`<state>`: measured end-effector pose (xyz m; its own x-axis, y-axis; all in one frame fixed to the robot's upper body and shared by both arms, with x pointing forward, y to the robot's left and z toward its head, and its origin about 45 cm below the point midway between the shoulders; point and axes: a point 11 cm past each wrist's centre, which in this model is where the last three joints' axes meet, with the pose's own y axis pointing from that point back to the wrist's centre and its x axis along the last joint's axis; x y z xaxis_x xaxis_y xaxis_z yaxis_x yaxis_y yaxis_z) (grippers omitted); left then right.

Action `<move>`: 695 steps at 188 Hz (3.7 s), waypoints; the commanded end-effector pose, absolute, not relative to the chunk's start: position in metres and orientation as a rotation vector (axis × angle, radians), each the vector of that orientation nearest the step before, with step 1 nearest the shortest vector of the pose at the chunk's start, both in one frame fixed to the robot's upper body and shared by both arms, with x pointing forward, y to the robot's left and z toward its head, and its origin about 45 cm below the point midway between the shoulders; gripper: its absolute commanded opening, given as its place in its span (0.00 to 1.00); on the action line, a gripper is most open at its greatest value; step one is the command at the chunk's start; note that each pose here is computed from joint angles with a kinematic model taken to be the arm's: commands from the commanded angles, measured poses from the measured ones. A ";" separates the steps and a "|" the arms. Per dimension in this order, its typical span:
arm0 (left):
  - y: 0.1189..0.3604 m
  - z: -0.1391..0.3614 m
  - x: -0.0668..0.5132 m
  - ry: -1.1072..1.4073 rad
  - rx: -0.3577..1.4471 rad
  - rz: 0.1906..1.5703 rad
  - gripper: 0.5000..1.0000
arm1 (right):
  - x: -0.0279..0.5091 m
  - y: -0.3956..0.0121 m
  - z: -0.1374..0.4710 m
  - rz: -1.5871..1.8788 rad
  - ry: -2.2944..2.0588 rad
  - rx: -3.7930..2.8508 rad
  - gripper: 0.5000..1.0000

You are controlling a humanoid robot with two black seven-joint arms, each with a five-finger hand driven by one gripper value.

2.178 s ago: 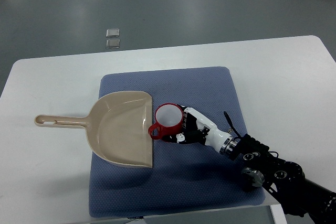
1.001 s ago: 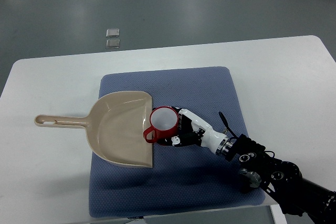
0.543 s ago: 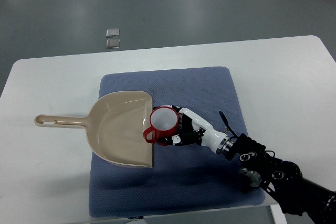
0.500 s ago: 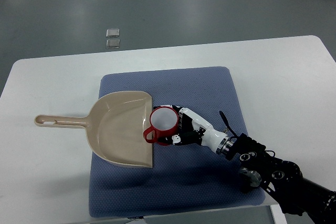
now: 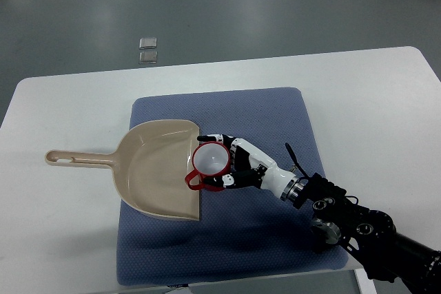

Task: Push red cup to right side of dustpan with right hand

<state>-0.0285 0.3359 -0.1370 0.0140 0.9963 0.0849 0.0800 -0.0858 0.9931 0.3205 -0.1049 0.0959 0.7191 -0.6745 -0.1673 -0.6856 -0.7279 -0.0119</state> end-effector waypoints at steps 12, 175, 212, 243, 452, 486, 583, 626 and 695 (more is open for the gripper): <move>0.336 -0.137 -0.028 1.219 1.337 1.225 1.00 | 0.321 -0.104 0.098 0.239 1.123 -2.836 0.86; 0.336 -0.137 -0.028 1.219 1.337 1.225 1.00 | 0.328 -0.135 0.096 0.222 1.179 -2.842 0.86; 0.336 -0.137 -0.028 1.219 1.337 1.225 1.00 | 0.332 -0.144 0.098 0.223 1.193 -2.829 0.86; 0.336 -0.137 -0.028 1.219 1.337 1.225 1.00 | 0.334 -0.152 0.099 0.222 1.208 -2.826 0.86; 0.336 -0.137 -0.028 1.219 1.337 1.225 1.00 | 0.332 -0.152 0.097 0.224 1.204 -2.832 0.86; 0.336 -0.137 -0.028 1.219 1.337 1.225 1.00 | 0.332 -0.162 0.097 0.236 1.187 -2.845 0.86; 0.336 -0.137 -0.028 1.219 1.337 1.225 1.00 | 0.364 -0.204 0.126 0.144 1.300 -2.748 0.86; 0.336 -0.137 -0.028 1.219 1.337 1.225 1.00 | 0.389 -0.237 0.140 0.128 1.527 -2.590 0.86; 0.336 -0.137 -0.028 1.219 1.337 1.225 1.00 | 0.406 -0.268 0.127 0.278 1.995 -2.351 0.86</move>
<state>-0.0285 0.3359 -0.1370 0.0140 0.9963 0.0849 0.0800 -0.0858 0.9931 0.4031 -0.2624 0.1306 0.2548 -0.9530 -0.1640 -0.9638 -0.2640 0.0364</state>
